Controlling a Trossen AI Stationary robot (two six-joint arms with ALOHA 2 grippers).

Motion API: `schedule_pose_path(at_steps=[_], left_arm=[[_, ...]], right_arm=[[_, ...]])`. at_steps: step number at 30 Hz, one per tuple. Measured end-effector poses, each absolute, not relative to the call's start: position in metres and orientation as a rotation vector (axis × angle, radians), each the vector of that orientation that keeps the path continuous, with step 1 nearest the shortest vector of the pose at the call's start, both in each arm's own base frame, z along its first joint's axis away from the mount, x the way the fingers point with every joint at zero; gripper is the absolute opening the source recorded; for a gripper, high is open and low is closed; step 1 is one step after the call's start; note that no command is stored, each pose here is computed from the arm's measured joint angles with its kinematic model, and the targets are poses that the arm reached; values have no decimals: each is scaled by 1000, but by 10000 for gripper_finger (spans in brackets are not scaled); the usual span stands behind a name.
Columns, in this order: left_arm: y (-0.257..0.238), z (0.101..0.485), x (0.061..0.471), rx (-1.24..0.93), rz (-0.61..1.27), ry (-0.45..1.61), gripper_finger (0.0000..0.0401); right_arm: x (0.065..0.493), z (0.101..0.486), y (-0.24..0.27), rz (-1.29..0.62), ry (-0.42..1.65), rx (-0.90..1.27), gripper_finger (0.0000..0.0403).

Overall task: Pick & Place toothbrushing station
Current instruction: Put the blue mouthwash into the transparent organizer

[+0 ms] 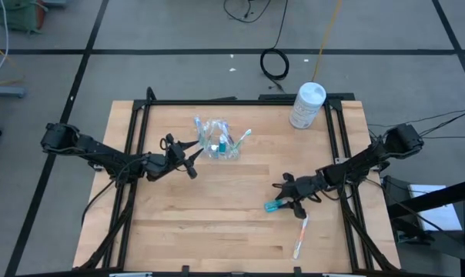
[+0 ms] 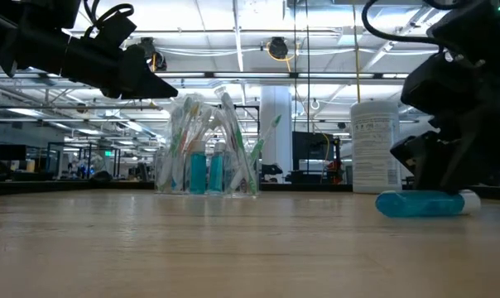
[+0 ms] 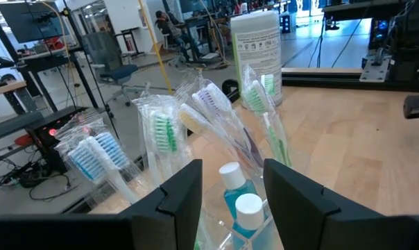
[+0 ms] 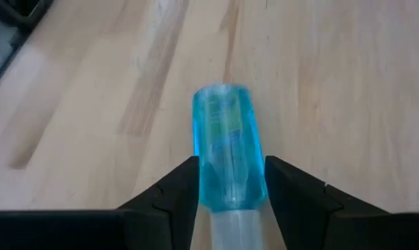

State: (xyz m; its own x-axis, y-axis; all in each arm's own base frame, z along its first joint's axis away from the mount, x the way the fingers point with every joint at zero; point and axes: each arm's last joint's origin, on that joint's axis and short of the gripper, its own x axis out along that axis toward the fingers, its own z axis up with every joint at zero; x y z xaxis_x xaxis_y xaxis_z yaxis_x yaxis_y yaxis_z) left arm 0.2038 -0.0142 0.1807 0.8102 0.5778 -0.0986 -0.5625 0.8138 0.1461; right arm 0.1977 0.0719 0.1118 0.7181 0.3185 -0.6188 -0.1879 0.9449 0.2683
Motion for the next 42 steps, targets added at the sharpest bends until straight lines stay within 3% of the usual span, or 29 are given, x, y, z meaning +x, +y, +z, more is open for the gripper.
schedule_pose_path(at_steps=[10,17,25,42], left_arm=[[-14,181,204,109,611,140,157],[-14,181,204,110,611,140,157],[-14,181,204,110,611,140,157],[-14,181,204,102,611,138,157]], right_arm=[[192,114,75,399,754,173,160],[184,132,69,334,688,53,160],[171,147,83,450,608,-51,160],[157,126,104,323,736,-147,160]])
